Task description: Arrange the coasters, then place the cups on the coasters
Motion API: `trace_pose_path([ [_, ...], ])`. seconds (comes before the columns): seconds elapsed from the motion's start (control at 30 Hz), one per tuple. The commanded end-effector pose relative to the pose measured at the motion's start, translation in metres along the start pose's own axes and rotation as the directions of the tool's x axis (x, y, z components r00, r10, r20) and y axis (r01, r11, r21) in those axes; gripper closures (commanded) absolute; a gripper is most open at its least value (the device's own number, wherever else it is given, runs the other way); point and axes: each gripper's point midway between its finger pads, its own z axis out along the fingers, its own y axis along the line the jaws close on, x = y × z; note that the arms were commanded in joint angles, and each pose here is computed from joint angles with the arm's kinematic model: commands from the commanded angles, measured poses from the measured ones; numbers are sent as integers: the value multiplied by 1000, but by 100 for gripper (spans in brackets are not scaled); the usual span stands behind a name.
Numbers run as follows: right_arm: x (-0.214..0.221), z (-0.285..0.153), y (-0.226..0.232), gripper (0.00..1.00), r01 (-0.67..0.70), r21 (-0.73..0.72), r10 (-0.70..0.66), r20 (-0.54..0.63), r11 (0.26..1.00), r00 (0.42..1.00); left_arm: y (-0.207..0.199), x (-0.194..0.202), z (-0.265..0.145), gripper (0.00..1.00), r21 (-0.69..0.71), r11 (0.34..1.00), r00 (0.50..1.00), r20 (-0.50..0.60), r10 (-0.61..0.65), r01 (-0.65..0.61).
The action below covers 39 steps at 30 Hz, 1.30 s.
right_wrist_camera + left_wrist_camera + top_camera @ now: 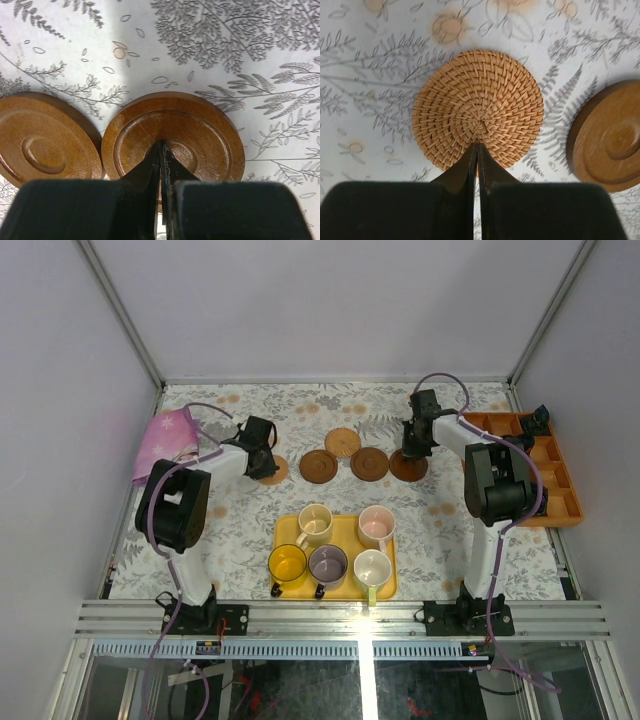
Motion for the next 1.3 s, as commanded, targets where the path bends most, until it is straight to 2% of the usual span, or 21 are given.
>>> trace_pose_path([
  [0.0, 39, 19, 20, 100, 29, -41, -34, -113, 999, 993, 10, 12, 24, 100, -57, 998, 999, -50, 6, -9],
  [0.57, 43, 17, 50, 100, 46, -79, -56, -122, 996, 991, 7, 4, 26, 100, -63, 998, 999, -41, 18, -21],
  [0.9, 48, 14, 49, 99, 56, -58, -62, -120, 997, 991, 3, 13, 16, 100, -23, 1000, 998, -58, 2, -3],
  [1.07, 24, 2, 46, 98, 89, -19, -90, -58, 996, 994, -6, 3, 3, 100, 22, 1000, 999, -33, 13, -12],
  [1.27, -25, -28, 62, 95, 118, -42, -115, 63, 992, 991, -31, -39, -29, 100, 101, 994, 997, 73, 29, -36],
])
